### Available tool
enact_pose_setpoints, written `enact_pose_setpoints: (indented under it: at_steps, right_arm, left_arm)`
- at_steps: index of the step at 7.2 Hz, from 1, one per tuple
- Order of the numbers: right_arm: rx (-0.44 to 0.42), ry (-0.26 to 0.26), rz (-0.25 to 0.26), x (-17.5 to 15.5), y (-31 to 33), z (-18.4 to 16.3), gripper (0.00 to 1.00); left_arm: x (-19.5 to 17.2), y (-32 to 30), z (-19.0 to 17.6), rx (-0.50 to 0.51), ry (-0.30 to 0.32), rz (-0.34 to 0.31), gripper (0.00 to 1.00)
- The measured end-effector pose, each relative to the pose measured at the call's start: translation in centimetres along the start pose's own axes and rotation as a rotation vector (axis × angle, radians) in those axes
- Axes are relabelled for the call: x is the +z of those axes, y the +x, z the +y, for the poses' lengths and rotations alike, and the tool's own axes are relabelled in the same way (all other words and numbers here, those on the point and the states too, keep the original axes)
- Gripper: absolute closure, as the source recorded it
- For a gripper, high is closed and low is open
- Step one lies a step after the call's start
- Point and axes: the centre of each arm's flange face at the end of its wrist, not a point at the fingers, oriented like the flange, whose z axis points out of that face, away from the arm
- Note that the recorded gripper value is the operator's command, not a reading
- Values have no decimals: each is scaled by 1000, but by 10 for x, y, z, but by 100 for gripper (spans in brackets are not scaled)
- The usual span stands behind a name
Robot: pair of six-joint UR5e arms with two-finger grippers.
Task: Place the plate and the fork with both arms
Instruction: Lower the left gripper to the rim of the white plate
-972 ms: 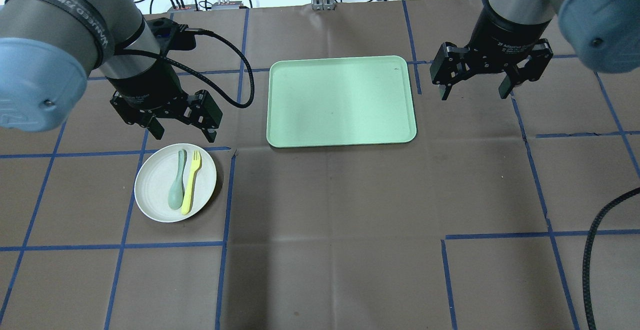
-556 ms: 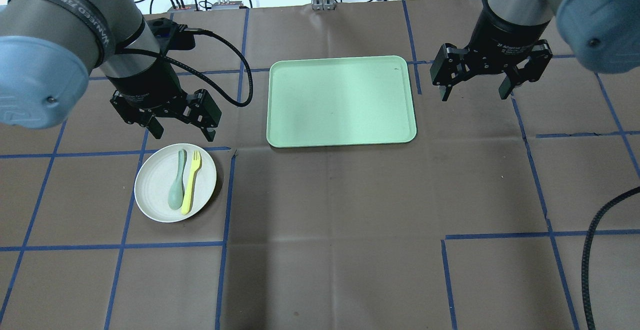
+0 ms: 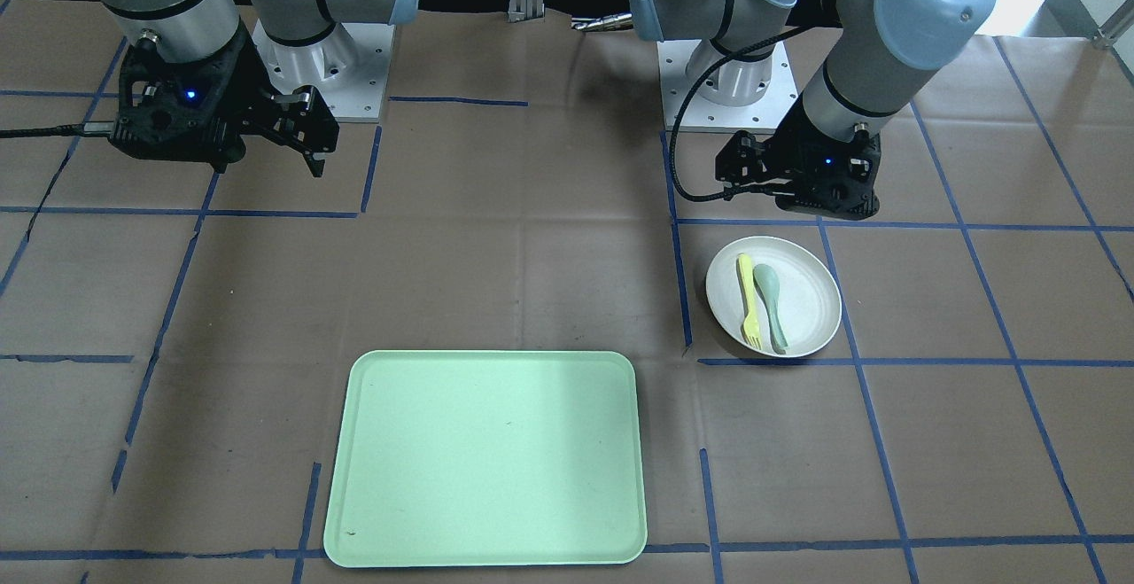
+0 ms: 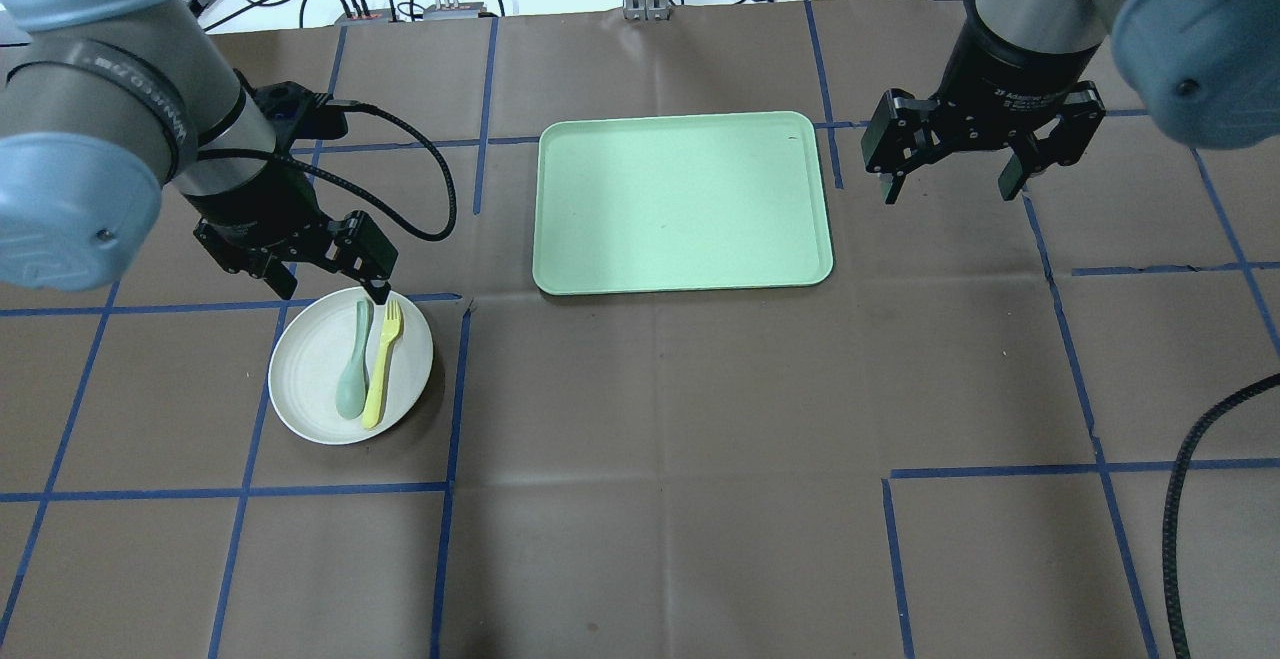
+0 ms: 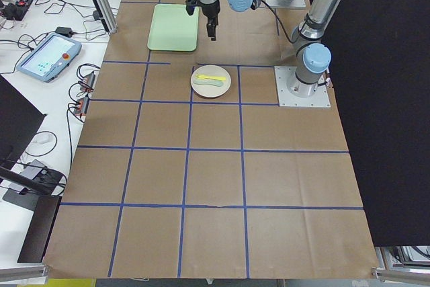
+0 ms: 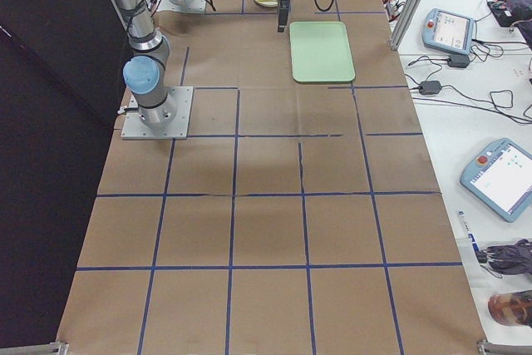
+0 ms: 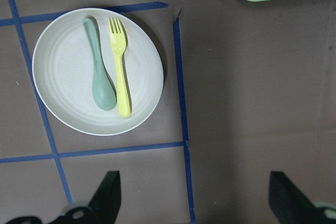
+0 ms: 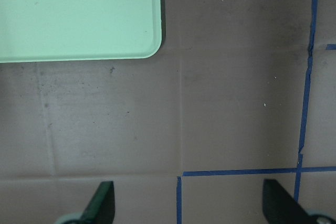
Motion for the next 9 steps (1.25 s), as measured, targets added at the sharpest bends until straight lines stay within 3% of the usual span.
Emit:
enact_pose_setpoints:
  at_steps: [4, 7, 8, 9]
  right_arm:
    - [0, -2, 3, 0, 0, 0, 0]
    - [0, -2, 5, 0, 1, 0, 0]
    - [0, -1, 6, 0, 1, 0, 0]
    - [0, -1, 6, -1, 0, 0, 0]
  left_arm:
    - [86, -101, 14, 81, 41, 26, 0]
    - [148, -169, -1, 26, 20, 71, 0]
    - [162, -181, -3, 6, 27, 104, 2]
    - [170, -185, -6, -2, 49, 136, 16]
